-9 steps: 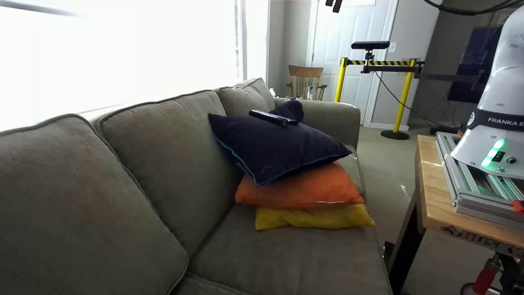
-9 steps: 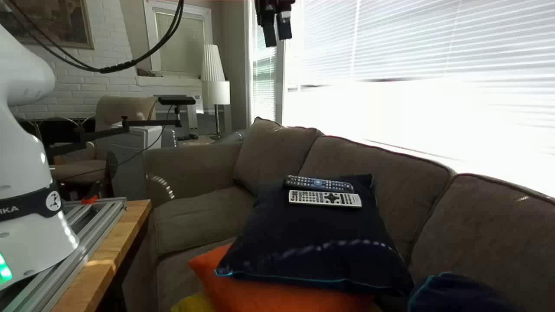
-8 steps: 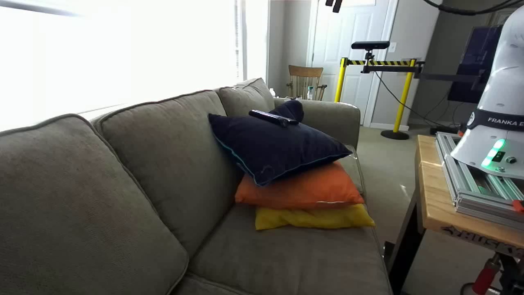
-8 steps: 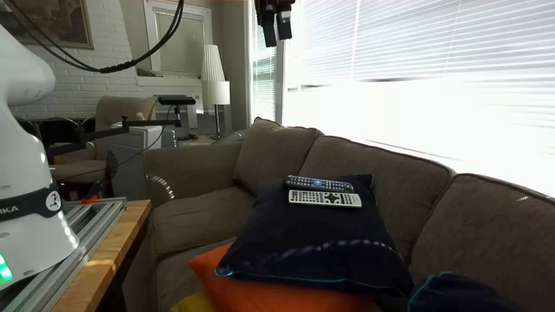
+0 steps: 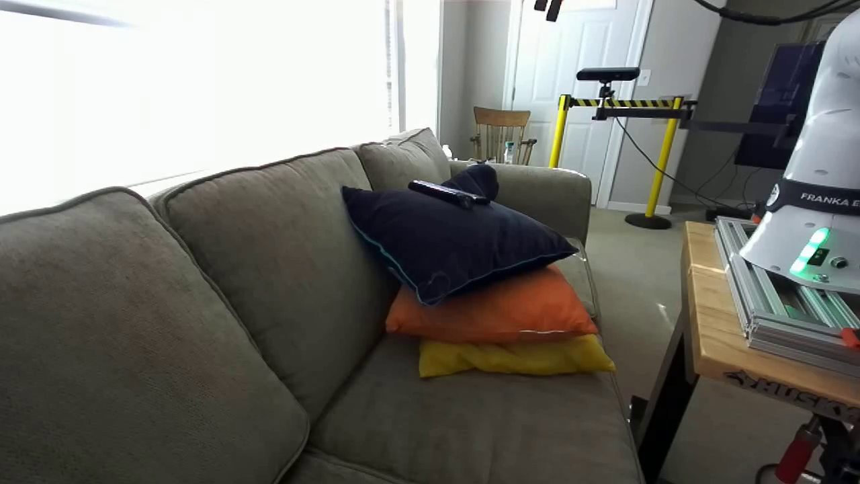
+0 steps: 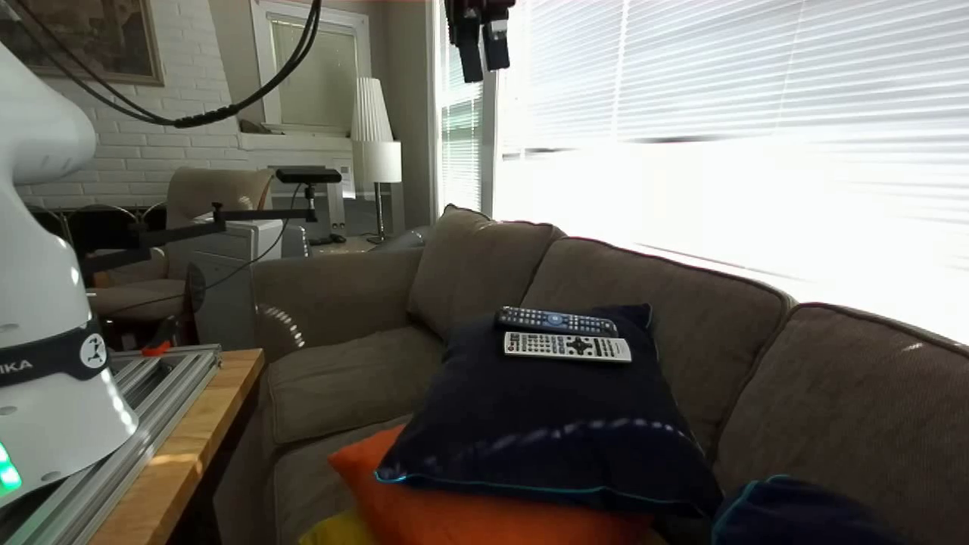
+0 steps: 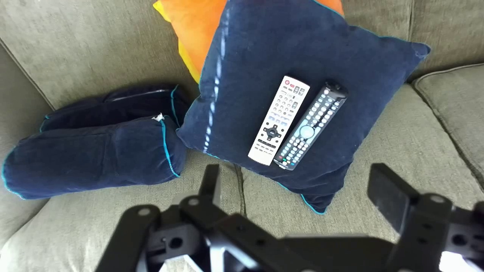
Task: Move the black button to the right and move the grey button to the left
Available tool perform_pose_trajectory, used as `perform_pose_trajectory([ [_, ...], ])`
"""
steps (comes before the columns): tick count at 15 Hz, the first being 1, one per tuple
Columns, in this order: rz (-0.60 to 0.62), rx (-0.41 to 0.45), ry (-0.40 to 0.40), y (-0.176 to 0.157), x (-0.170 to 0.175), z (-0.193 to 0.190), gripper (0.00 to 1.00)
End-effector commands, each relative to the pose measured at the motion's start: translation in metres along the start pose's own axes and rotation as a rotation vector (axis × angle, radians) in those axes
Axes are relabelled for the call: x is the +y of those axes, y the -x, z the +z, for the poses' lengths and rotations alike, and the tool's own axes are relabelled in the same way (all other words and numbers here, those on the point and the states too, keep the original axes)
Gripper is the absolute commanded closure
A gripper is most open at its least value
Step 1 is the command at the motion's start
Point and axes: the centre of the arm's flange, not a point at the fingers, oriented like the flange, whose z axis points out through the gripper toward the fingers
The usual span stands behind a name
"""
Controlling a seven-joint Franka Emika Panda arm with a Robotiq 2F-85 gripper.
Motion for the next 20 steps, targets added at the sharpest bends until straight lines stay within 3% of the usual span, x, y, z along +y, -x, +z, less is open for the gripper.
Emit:
perform_pose_trajectory([
  [1, 0.012, 0.039, 0.001, -0.023, 0.019, 0.017, 0.00],
  [6, -0.065, 0.146, -0.114, -0.054, 0.029, 0.055, 0.00],
  [11, -0.010, 0.119, -0.285, -0.041, -0.016, 0.090, 0.00],
  [16, -0.077, 0.073, -0.287, -0.024, -0.034, 0.122, 0.00],
  [20, -0.099, -0.015, -0.216, -0.010, -0.031, 0.146, 0.00],
])
